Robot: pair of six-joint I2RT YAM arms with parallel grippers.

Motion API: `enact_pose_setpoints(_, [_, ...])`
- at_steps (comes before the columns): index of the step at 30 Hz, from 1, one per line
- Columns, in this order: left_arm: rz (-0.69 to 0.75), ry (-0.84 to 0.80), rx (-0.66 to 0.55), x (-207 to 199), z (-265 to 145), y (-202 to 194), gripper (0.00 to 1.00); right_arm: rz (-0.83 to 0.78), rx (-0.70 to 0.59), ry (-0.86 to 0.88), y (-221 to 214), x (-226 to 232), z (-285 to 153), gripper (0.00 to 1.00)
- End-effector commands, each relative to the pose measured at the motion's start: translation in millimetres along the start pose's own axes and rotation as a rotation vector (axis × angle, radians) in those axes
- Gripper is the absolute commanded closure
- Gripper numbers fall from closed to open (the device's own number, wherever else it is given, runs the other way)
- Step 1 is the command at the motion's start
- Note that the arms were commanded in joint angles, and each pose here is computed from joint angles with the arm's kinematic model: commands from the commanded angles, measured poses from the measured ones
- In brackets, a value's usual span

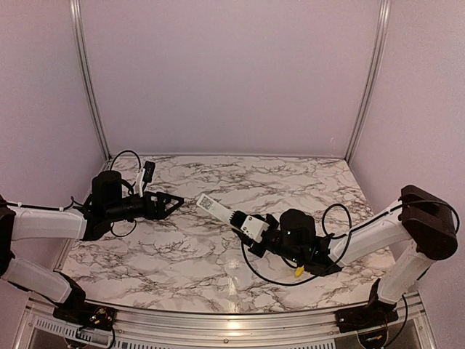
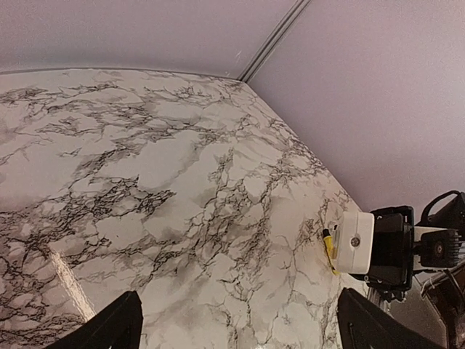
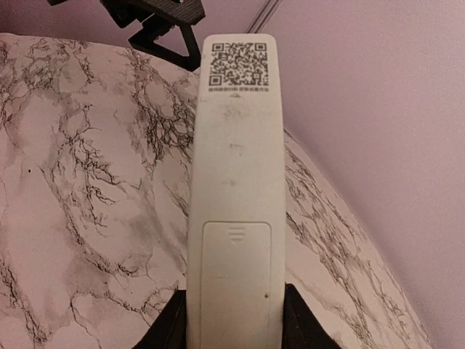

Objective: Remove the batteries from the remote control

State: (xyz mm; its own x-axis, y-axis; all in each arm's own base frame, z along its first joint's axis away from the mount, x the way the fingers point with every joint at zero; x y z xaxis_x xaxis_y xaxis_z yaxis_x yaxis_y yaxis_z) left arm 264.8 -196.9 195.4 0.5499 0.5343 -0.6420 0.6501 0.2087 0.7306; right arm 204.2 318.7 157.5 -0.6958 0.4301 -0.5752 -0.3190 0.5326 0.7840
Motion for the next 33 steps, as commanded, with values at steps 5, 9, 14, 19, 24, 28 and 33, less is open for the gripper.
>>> enact_pose_setpoints(5, [0.002,-0.082,0.086,-16,15,-9,0.04,-0.093,-0.116,-0.067,26,-17,4,1.00])
enact_pose_setpoints(9, [0.019,-0.119,0.127,-28,24,-15,0.05,-0.114,-0.128,-0.049,28,-15,6,1.00])
enact_pose_setpoints(14, [0.067,-0.165,0.147,-46,26,-20,0.05,-0.119,-0.129,-0.025,30,-14,6,1.00])
enact_pose_setpoints(19, [0.100,-0.206,0.165,-57,26,-24,0.05,-0.133,-0.121,0.045,30,-8,7,1.00])
enact_pose_setpoints(24, [0.125,-0.219,0.183,-66,29,-26,0.08,-0.143,-0.139,0.114,33,-2,5,1.00])
enact_pose_setpoints(28, [0.125,-0.221,0.190,-67,31,-27,0.11,-0.154,-0.167,0.145,36,1,3,1.00])
enact_pose_setpoints(33, [0.124,-0.221,0.207,-69,32,-31,0.18,-0.166,-0.171,0.137,36,0,4,1.00])
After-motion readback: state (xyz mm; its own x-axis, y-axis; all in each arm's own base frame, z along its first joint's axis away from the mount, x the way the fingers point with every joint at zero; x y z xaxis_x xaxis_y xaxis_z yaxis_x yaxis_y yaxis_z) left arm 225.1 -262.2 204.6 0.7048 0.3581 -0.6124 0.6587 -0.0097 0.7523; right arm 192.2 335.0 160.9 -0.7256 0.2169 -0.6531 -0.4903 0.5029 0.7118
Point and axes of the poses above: each gripper's point midway between its finger pads, its own z axis out along the fingers, its own x axis along the line the jaws close on, y = z × x, the point moved 7 cm from there along -z, back along the fingers, and after that the axes turned 7 degrees about -z, right-handed, at the moved point
